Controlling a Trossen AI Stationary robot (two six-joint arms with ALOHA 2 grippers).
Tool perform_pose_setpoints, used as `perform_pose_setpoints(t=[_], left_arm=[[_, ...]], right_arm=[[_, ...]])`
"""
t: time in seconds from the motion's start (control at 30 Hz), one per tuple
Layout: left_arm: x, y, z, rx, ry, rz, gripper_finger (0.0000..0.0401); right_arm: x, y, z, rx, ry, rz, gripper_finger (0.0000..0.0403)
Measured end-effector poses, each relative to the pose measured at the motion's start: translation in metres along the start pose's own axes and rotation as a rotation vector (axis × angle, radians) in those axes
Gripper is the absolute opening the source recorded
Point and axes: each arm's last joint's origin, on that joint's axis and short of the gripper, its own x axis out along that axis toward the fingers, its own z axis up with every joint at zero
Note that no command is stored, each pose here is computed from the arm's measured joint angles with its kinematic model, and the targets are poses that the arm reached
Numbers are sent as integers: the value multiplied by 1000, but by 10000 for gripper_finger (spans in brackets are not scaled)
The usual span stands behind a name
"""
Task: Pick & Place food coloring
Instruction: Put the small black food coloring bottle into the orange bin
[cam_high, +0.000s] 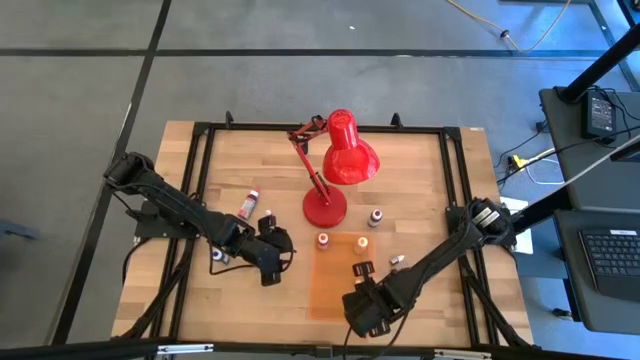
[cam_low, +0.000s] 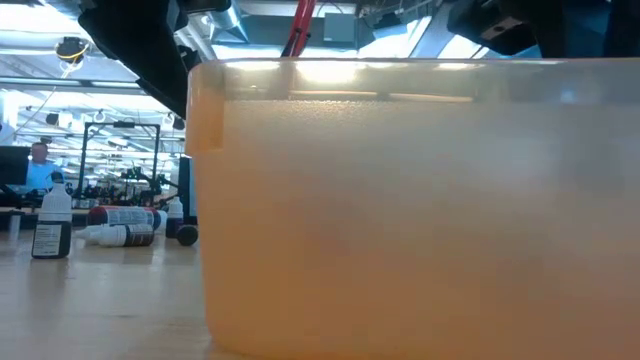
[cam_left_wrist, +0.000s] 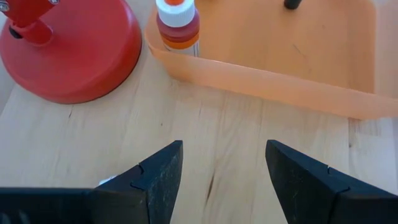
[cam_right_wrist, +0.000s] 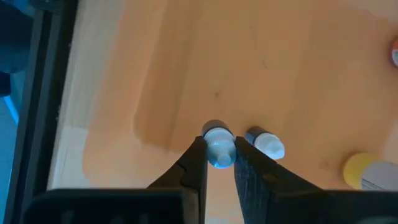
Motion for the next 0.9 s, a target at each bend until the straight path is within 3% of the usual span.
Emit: perform_pose_setpoints(t=[0.63, 0.9], left_arm=[[0, 0, 0, -1, 5, -8, 228], [0, 0, 0, 0, 5, -7, 228]], right_arm=[[24, 3, -10, 18, -5, 61, 69], [24, 3, -9, 20, -8, 63, 90]])
